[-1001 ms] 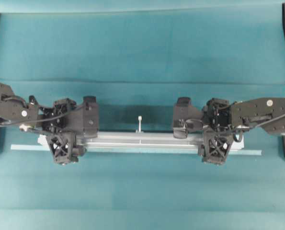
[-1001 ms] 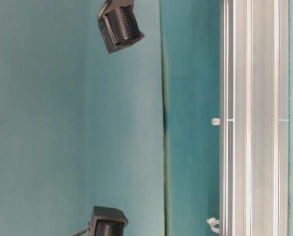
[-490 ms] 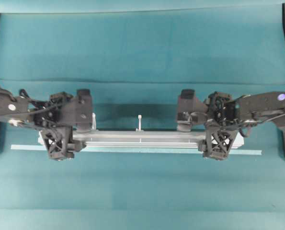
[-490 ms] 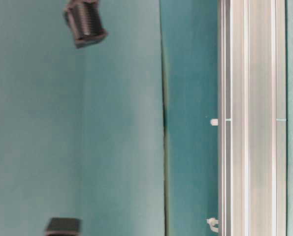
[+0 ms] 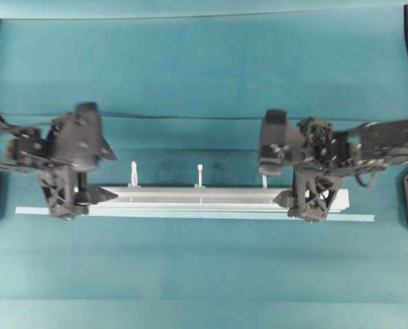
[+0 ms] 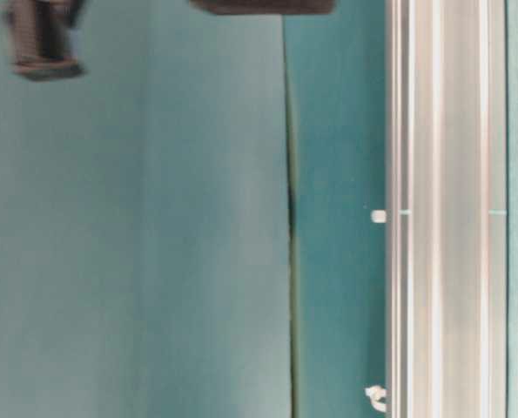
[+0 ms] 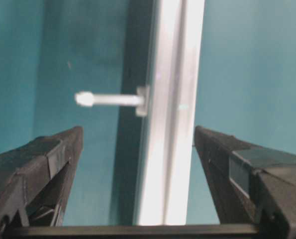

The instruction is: Lift the large metal rail with both hands.

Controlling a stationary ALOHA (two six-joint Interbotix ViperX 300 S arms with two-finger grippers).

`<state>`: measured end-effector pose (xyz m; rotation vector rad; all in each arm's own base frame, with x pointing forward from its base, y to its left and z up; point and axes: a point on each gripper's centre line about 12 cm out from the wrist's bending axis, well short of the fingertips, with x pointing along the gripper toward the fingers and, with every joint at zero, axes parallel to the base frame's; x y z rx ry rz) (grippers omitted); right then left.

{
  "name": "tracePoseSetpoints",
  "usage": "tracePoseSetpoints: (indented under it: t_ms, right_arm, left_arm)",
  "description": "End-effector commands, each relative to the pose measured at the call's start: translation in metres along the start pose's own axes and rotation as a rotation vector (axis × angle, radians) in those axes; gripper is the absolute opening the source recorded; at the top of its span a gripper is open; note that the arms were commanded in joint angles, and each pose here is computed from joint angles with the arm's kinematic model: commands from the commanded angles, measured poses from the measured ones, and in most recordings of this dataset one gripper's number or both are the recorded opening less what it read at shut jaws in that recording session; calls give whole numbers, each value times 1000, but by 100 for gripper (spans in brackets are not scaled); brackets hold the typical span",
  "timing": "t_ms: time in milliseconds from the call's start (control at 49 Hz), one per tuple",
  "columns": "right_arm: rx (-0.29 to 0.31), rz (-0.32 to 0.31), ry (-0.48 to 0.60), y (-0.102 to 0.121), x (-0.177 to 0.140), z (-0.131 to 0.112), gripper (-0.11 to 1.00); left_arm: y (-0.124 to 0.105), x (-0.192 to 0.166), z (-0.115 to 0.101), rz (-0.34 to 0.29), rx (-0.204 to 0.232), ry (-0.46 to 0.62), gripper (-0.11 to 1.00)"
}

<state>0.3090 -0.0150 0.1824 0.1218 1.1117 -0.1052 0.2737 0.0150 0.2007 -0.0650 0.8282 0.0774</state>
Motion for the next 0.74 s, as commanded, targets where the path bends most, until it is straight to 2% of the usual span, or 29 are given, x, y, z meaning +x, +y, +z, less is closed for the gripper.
tracePoseSetpoints:
  t_ms: [0,347,715]
  right_arm:
    - [-3,3,-34,1,-13,8,94]
    - [0,16,-170,1,-56,18,94]
    - [8,36,-346,1,-106,18,94]
  left_arm:
    - [0,-15,11,-2,-2,-67,93]
    - [1,-61,26,-8,-8,-239,93]
    - [1,-96,26,-15,-7,-360,93]
